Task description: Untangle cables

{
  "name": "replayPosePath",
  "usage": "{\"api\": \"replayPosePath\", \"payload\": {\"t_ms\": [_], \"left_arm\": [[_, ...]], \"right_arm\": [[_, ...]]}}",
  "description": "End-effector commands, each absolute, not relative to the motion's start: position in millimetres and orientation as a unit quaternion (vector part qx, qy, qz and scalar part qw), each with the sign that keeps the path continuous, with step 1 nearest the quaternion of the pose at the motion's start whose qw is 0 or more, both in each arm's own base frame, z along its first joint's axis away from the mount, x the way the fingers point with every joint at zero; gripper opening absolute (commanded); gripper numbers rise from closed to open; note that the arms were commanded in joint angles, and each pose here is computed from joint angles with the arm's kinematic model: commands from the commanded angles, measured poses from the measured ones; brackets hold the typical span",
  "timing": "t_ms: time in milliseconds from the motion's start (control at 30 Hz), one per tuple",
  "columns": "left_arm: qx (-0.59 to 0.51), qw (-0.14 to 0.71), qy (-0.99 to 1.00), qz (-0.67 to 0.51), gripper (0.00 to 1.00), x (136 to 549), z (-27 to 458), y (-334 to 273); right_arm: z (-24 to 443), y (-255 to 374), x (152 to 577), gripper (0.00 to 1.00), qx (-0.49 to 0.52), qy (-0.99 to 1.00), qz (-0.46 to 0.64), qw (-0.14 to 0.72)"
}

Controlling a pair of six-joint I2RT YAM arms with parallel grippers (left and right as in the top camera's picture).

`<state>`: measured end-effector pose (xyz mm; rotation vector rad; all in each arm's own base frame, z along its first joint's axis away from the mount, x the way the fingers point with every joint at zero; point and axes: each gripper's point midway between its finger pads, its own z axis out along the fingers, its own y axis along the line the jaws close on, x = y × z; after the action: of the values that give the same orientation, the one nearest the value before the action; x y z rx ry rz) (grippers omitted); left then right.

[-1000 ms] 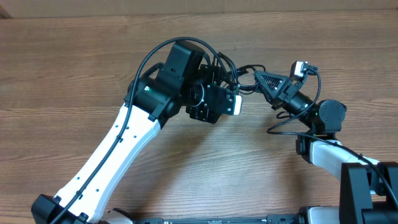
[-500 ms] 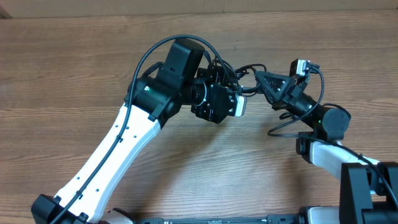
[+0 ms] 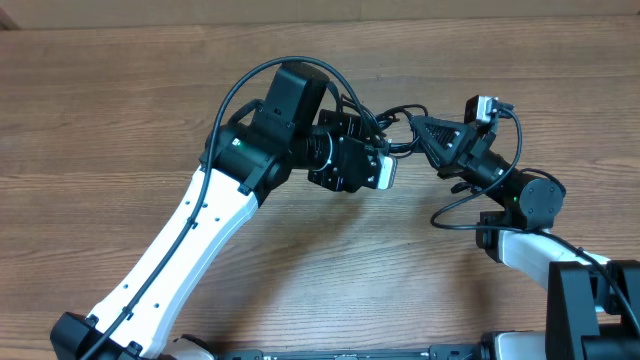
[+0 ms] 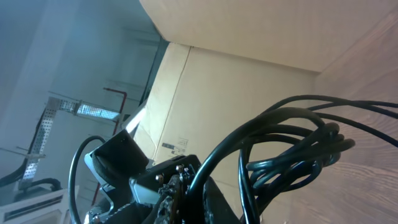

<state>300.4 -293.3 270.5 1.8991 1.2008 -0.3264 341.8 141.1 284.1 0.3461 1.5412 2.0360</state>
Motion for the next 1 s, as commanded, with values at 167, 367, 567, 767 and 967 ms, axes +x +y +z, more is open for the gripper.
{"api": "replayPosePath", "payload": {"t_ms": [167,367,567,767,967], "left_arm": [[0.763,0.401,0.482,-0.154,0.62,301.9,250.5,-301.9],[0.765,0.403,0.477,-0.154,0.56,300.7,251.1,-305.2],[0.765,0.404,0.477,-0.154,0.45,301.1,251.3,-305.4],[0.765,0.404,0.477,-0.154,0.41,301.3,251.3,-305.4],[0.765,0.405,0.477,-0.153,0.4,301.6,251.7,-305.6]], "right_arm": [[296.3,139.9,337.9,0.08,0.115,0.562,0.768,0.286],[296.2,139.9,337.9,0.08,0.115,0.562,0.768,0.286],[296.3,139.9,337.9,0.08,0.115,0.562,0.768,0.286],[296.3,139.9,337.9,0.08,0.115,0.562,0.768,0.286],[296.3,139.9,337.9,0.08,0.115,0.562,0.768,0.286]]}}
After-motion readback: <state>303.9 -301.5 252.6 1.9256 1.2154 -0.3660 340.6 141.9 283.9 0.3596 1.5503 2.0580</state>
